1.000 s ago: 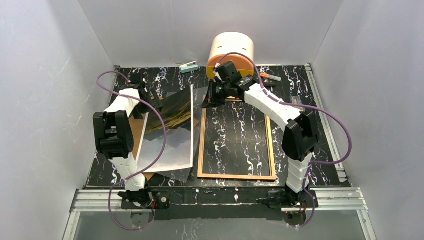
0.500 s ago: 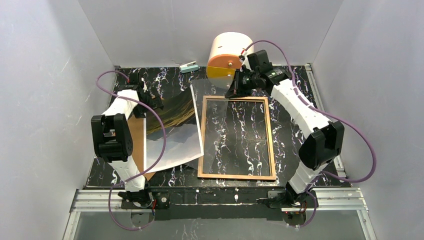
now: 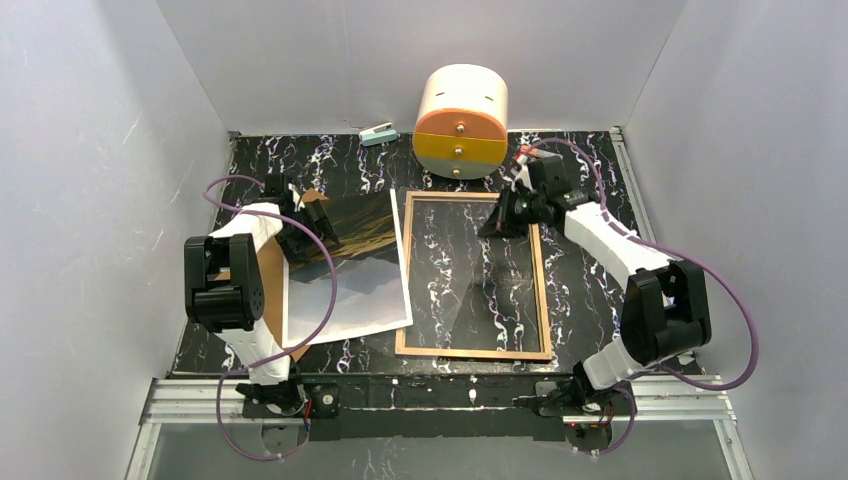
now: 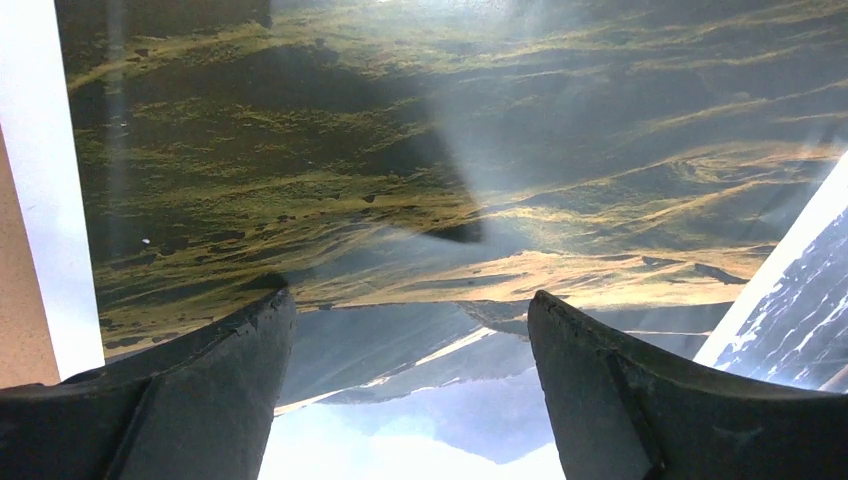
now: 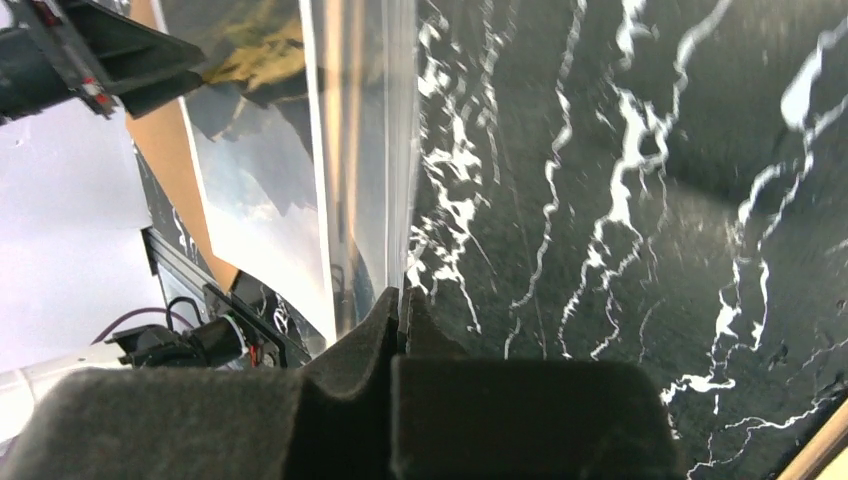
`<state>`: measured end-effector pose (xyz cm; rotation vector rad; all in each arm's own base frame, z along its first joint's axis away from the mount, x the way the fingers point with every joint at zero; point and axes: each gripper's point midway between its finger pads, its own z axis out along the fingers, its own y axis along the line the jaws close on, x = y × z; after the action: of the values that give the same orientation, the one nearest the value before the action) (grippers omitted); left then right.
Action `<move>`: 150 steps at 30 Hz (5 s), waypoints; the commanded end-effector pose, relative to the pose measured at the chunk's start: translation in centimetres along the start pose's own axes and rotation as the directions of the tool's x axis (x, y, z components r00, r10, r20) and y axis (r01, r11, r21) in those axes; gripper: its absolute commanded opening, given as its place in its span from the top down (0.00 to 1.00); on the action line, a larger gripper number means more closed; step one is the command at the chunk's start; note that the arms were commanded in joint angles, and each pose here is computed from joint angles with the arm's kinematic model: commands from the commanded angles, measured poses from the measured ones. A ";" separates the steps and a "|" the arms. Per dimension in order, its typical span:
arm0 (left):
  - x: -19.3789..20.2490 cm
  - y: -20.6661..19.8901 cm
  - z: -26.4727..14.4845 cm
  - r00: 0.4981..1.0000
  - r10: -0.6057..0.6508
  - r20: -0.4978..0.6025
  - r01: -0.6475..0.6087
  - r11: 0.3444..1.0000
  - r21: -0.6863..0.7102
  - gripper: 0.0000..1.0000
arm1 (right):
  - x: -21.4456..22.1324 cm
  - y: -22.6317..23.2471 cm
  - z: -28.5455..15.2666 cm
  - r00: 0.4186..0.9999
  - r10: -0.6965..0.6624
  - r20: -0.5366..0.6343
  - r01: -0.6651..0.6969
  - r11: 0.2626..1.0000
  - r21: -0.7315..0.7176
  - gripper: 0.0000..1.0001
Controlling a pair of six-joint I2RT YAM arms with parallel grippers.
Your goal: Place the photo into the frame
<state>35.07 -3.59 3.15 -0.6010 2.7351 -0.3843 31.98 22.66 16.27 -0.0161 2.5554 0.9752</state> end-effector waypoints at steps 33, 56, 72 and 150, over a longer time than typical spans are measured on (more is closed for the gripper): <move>2.6 3.4 2.3 0.995 -0.071 -0.068 0.061 0.988 -0.141 0.20 | 11.3 -4.6 4.7 0.912 0.406 0.057 -0.390 0.902 -0.187 0.16; 2.2 3.2 2.0 0.996 -0.071 -0.048 0.064 0.988 -0.138 0.20 | 14.8 -6.1 2.7 0.881 0.461 0.105 -0.463 0.887 -0.010 0.18; 2.2 3.4 2.2 0.996 -0.076 -0.055 0.067 0.987 -0.146 0.21 | 14.0 -2.8 5.6 0.891 0.454 0.028 -0.435 0.869 -0.237 0.18; 3.5 -6.1 -3.2 0.996 0.015 0.088 -0.028 0.989 0.146 0.12 | 4.2 -2.2 -0.3 0.994 0.028 -0.110 -0.030 0.999 -0.020 0.99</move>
<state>33.22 -9.79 9.20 -0.4355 2.6064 -0.5507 26.50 20.55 13.43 -0.0380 2.7404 0.9769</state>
